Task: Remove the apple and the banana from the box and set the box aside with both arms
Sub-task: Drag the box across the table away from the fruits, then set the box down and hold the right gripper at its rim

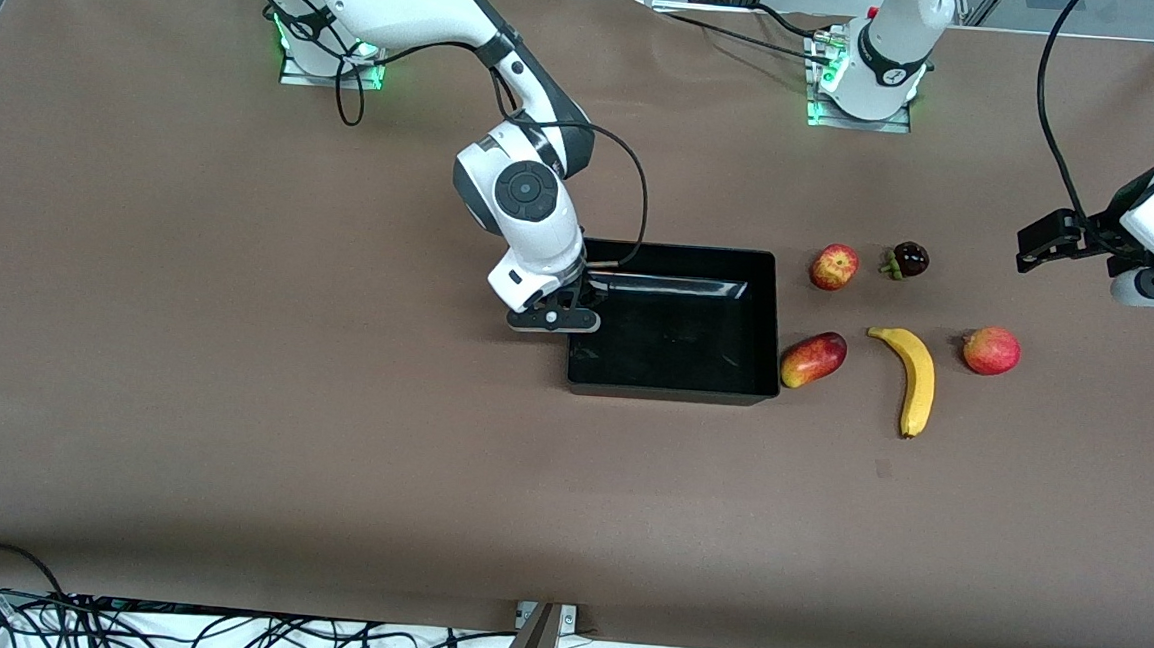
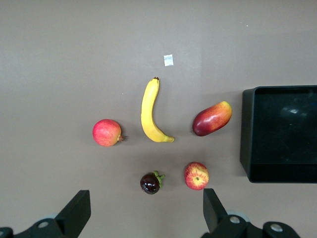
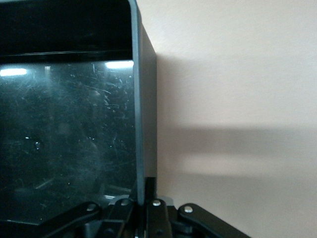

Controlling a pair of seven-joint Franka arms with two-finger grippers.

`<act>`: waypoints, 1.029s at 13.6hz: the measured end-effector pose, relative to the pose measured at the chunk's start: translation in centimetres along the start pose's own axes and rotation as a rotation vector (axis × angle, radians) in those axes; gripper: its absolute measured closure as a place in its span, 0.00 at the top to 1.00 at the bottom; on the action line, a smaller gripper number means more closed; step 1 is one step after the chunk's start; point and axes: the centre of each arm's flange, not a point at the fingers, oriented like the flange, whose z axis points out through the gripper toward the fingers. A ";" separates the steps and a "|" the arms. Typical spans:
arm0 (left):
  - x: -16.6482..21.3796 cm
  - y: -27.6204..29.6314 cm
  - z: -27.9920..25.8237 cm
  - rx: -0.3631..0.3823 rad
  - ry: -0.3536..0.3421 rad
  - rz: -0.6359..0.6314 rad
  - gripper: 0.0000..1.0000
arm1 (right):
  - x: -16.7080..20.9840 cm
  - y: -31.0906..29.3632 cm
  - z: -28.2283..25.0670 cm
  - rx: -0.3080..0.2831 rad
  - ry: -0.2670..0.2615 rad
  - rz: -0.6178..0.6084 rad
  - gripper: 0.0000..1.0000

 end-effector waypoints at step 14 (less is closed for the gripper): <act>0.2 0.3 0.3 0.002 -0.005 0.006 1.00 | 13.2 42.9 -14.0 -0.012 -0.199 -0.090 0.04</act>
